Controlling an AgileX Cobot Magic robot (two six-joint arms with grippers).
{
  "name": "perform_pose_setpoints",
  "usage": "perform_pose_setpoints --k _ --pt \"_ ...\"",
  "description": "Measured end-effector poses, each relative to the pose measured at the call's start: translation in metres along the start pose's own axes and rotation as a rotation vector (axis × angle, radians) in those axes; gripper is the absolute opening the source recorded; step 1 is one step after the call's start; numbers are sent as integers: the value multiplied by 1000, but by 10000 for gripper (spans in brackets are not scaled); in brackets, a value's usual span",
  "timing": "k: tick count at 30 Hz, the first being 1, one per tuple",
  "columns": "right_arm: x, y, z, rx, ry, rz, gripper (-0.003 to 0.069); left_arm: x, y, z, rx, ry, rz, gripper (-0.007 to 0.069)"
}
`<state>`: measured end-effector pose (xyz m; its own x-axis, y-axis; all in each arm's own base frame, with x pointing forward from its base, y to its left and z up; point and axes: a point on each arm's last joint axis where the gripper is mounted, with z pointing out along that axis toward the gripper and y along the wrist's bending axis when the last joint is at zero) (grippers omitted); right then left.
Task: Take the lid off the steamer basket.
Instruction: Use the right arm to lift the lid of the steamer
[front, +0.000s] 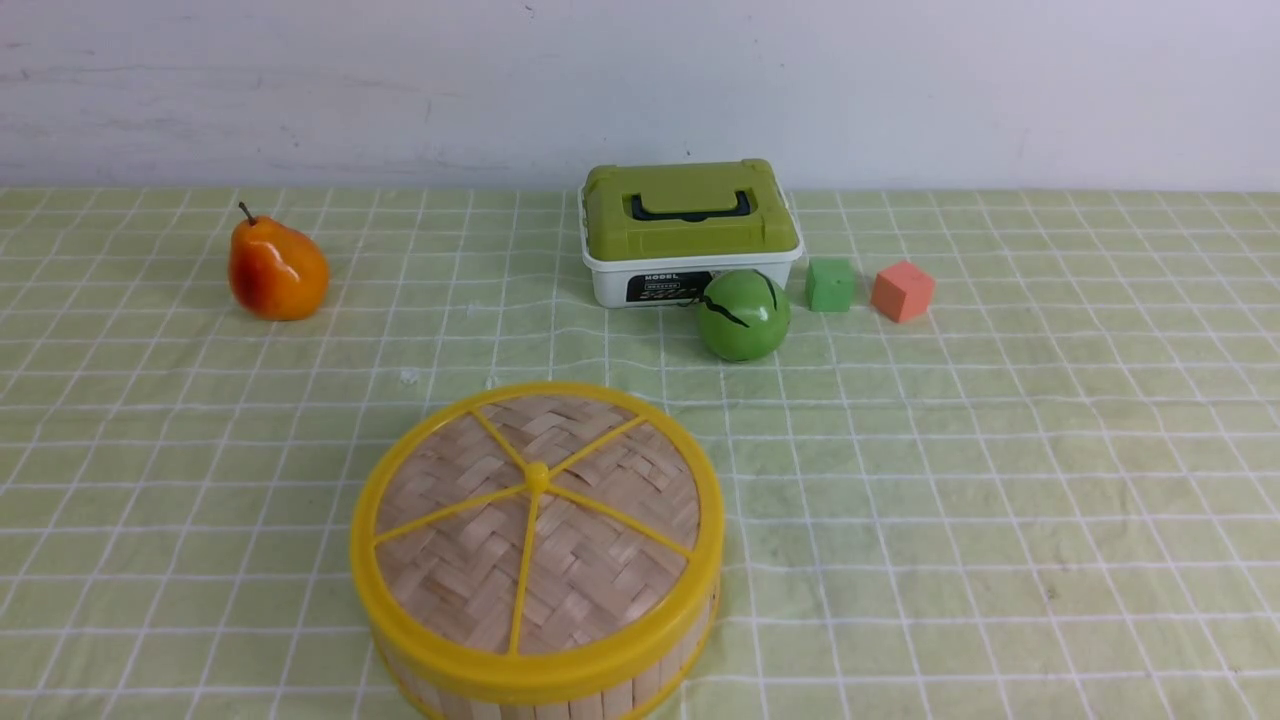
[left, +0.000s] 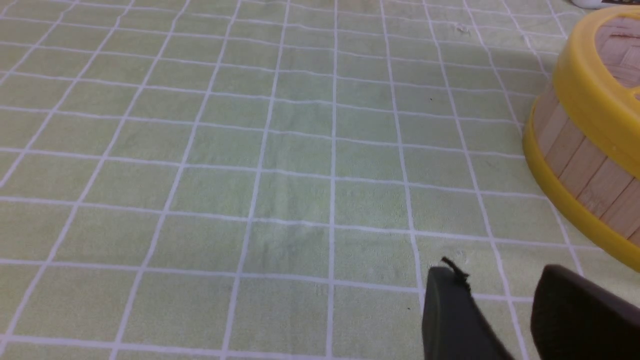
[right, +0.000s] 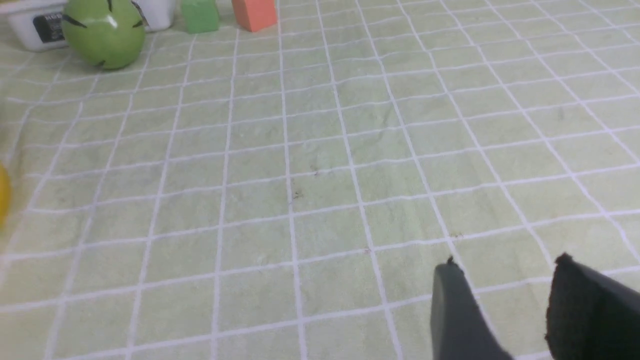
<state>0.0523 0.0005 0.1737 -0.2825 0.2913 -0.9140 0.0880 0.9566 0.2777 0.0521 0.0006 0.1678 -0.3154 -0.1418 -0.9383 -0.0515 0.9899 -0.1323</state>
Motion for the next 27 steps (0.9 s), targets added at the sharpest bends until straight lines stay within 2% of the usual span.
perform_pose_setpoints --k 4,5,6,7,10,17,20,23,24,25,27 --pt "0 7 0 -89 -1 406 241 0 0 0 0 0 0 239" --pt "-2 12 0 -143 5 657 241 0 0 0 0 0 0 239" --pt "-2 12 0 -148 8 684 241 0 0 0 0 0 0 239" --pt "-4 15 -1 -192 10 871 241 0 0 0 0 0 0 239" --pt "-6 16 -1 -210 11 948 241 0 0 0 0 0 0 239" --pt "-6 14 -1 -193 -11 848 241 0 0 0 0 0 0 239" --pt "-8 13 -1 -176 -45 660 241 0 0 0 0 0 0 239" --pt "-30 20 -12 -184 -104 367 227 0 0 0 0 0 0 239" --pt "-33 21 -13 -182 -109 343 221 0 0 0 0 0 0 239" --pt "-55 28 -20 -179 -118 187 184 0 0 0 0 0 0 239" --pt "-82 37 -25 -159 -70 24 116 0 0 0 0 0 0 239"
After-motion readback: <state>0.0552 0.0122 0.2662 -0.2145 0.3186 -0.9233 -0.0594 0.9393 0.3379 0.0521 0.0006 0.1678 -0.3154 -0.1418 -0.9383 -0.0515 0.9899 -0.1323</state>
